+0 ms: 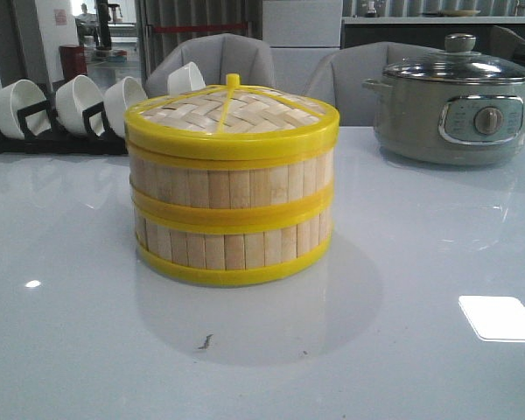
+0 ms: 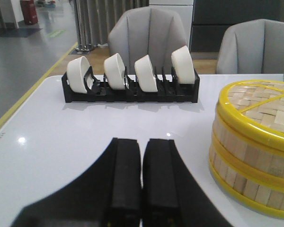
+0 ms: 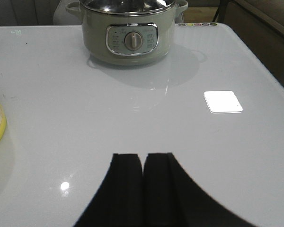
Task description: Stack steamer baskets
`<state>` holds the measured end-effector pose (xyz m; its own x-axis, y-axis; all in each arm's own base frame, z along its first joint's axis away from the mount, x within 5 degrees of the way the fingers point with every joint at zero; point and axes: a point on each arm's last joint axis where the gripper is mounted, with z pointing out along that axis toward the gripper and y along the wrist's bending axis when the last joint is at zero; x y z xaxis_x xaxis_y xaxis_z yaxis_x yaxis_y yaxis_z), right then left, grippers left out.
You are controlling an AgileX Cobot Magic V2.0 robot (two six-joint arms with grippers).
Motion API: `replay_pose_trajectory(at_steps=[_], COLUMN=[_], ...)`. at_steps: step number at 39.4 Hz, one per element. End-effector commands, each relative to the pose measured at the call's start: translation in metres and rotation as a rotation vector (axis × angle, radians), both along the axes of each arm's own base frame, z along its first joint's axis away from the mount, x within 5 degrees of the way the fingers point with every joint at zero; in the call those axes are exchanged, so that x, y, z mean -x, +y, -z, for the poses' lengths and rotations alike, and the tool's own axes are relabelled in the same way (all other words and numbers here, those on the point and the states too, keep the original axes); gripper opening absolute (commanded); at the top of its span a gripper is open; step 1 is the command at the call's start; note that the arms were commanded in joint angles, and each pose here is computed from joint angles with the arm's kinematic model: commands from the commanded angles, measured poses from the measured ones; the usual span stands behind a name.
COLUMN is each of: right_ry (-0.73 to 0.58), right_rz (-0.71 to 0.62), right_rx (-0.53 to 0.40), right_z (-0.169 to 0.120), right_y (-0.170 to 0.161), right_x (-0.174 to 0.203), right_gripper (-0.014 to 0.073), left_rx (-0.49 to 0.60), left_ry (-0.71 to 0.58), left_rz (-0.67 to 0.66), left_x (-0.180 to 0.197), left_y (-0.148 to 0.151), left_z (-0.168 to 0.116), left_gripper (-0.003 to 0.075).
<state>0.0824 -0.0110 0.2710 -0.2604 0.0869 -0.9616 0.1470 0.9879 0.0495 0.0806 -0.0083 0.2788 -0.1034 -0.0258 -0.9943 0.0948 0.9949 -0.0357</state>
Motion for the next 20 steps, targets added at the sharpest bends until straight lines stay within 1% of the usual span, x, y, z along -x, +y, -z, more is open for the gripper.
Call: replay_pose_trajectory(at_steps=[1,12,20], right_ry=[-0.109,-0.109,-0.108], right_rz=[0.01,0.01,0.01], right_rx=[0.029,0.029,0.029], right_z=[-0.017,-0.017,-0.017], right_y=[-0.001,-0.001,-0.001], right_x=[-0.002,-0.002,-0.002], right_gripper=[0.0067,0.0067,0.0067], left_rx=[0.029,0.046,0.069], left_ry=[-0.123,-0.158,-0.152], left_rz=[-0.043,-0.081,-0.089], left_x=[0.009,0.026,0.028], left_y=[0.004,0.007,0.007], left_z=[-0.005,0.038,0.06], left_gripper=[0.0102,0.0102,0.0102])
